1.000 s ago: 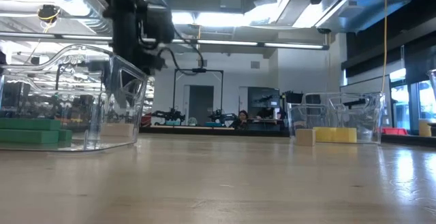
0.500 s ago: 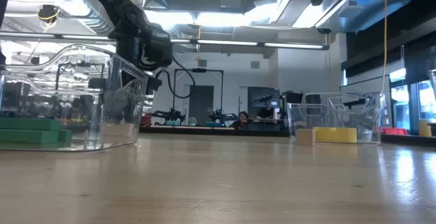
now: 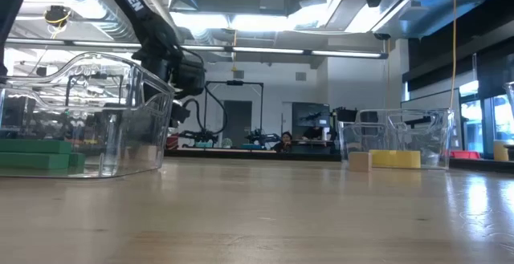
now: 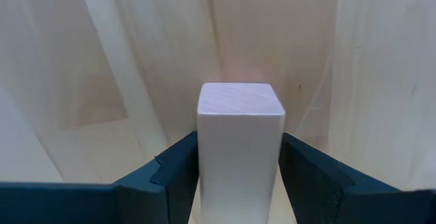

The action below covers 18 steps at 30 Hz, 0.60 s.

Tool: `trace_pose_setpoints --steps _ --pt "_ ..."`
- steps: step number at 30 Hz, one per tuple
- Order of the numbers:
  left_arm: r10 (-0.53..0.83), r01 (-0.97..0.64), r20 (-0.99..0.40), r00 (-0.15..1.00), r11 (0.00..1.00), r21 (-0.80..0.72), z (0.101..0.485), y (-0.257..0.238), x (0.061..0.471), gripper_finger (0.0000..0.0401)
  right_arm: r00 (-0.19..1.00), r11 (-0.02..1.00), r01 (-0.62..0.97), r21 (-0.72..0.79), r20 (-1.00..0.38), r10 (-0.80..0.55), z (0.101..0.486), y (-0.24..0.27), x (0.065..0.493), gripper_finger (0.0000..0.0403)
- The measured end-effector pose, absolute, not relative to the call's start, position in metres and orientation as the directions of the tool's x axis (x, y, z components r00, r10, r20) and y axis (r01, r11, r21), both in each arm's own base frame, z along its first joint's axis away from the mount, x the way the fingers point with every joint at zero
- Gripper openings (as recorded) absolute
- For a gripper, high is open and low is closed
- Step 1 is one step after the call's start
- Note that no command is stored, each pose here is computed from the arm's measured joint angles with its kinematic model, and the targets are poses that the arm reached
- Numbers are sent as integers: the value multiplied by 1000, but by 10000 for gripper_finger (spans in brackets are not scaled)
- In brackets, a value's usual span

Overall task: Sort & place blocks by color
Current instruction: Put the top left brown block into the bottom right transparent bin

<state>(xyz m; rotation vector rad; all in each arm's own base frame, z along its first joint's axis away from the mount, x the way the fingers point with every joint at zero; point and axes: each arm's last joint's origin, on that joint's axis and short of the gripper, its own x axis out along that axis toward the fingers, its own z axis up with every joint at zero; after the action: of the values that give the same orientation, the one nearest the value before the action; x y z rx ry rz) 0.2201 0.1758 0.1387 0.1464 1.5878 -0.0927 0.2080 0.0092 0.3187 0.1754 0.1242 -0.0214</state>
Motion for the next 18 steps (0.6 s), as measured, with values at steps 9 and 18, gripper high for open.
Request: trace_pose_setpoints --steps 9,18 --pt "38 113 -999 -20 993 35 138 175 221 141 992 985 32 172 -125 -10 319 9 208 259" --pt "77 -38 -990 117 997 73 169 170 218 119 992 985 31 169 -125 -10 319 9 208 259"
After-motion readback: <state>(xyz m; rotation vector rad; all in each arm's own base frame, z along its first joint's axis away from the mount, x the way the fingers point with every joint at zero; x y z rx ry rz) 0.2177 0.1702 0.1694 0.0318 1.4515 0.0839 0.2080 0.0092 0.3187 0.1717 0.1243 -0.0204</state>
